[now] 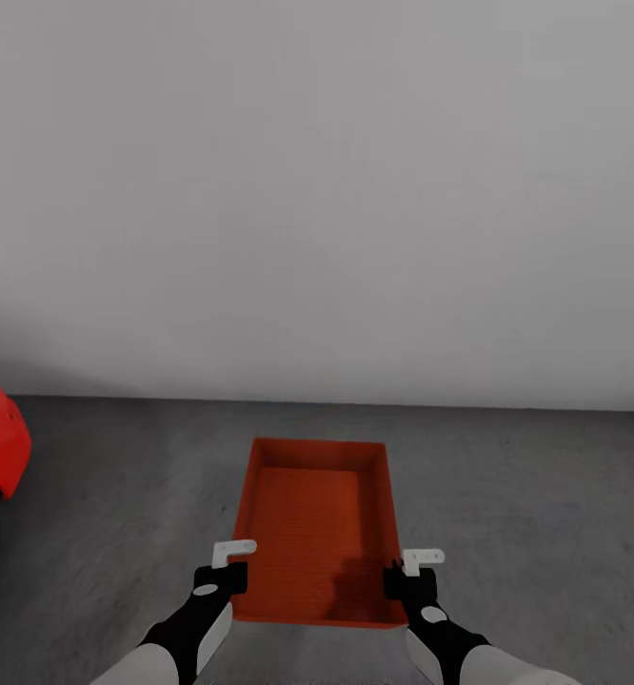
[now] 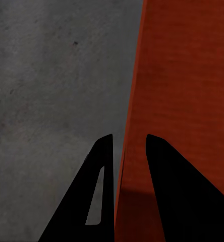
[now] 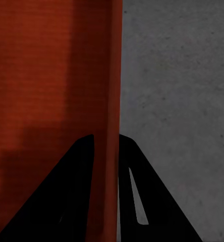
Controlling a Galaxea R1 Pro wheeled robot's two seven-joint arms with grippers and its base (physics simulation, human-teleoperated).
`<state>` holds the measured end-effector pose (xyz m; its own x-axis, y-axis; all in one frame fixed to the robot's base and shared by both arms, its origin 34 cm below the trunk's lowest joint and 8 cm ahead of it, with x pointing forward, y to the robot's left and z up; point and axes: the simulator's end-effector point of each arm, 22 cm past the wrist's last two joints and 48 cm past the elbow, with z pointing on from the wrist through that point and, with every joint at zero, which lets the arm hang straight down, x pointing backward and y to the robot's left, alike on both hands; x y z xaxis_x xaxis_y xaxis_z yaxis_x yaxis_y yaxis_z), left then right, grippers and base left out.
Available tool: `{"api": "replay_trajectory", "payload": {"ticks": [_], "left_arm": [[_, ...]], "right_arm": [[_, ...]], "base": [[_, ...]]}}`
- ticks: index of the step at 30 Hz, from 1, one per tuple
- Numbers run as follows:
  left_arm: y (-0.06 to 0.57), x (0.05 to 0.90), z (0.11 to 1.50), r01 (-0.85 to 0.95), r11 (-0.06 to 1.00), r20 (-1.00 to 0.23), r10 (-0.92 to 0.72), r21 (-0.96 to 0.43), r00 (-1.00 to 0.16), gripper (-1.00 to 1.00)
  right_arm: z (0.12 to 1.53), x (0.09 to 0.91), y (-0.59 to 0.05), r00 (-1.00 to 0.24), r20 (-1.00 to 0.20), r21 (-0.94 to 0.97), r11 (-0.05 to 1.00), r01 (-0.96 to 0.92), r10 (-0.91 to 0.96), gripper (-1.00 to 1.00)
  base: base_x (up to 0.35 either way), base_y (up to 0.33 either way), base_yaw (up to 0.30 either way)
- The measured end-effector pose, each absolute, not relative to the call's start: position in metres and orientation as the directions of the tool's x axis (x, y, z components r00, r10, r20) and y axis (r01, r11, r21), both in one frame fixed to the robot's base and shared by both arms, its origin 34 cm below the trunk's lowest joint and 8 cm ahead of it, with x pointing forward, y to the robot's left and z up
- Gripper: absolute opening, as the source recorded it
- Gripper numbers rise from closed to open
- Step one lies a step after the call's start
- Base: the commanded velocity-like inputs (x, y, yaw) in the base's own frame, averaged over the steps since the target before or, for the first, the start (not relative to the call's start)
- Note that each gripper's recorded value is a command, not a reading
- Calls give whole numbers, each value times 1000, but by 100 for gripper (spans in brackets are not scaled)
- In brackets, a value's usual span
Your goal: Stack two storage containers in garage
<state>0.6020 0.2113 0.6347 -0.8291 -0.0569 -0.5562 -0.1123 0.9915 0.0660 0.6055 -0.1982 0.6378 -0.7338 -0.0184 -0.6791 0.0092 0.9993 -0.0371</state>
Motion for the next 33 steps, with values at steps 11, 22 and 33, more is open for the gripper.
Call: {"api": "replay_trajectory", "payload": {"ticks": [11, 22, 33], "left_arm": [[211, 597, 626, -112, 991, -542, -57, 68, -839, -100], [211, 591, 619, -110, 991, -527, -57, 70, -848, -100], [211, 586, 611, -109, 991, -512, -57, 72, -857, -100]], "right_arm": [[630, 600, -198, -746, -666, -37, 999, 8, -19, -100], [622, 595, -198, -757, -653, -37, 999, 8, -18, -100], [614, 589, -198, -768, -640, -37, 999, 7, -18, -100]], "base": [[0, 0, 0], [0, 0, 0], [0, 0, 0]]}}
